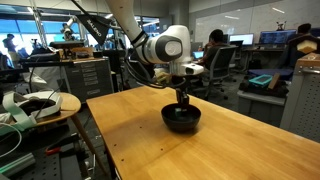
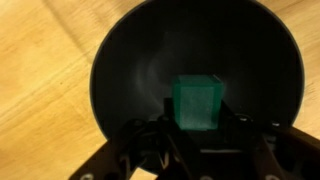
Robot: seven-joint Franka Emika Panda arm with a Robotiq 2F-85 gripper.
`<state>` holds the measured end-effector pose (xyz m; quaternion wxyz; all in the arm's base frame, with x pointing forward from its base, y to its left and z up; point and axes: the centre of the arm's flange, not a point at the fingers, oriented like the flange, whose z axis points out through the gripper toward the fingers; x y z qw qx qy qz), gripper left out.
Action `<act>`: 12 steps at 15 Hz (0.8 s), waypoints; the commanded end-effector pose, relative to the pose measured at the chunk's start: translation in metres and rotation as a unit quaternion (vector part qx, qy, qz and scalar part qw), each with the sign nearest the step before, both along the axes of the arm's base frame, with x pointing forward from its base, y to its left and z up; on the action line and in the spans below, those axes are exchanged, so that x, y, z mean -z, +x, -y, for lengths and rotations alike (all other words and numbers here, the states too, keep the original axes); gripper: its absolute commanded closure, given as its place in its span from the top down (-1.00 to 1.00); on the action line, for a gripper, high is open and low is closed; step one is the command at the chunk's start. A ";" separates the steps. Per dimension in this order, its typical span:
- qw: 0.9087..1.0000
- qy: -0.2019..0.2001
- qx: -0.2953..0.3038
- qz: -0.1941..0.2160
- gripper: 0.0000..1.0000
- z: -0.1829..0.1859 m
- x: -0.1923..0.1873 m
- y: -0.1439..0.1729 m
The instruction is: Pick up the green block from the table and put it in the black bowl.
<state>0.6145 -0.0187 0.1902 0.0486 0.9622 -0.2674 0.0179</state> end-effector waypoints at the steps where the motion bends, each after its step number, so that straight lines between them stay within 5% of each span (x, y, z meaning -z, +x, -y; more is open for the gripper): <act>1: 1.000 0.003 0.010 0.006 -0.65 0.000 0.016 0.003; 5: 1.000 0.005 0.010 0.003 -0.65 -0.003 0.024 0.001; 7: 1.000 0.003 0.009 0.006 0.32 -0.001 0.021 0.000; 12: 1.000 0.002 0.007 0.018 0.95 0.002 0.006 -0.002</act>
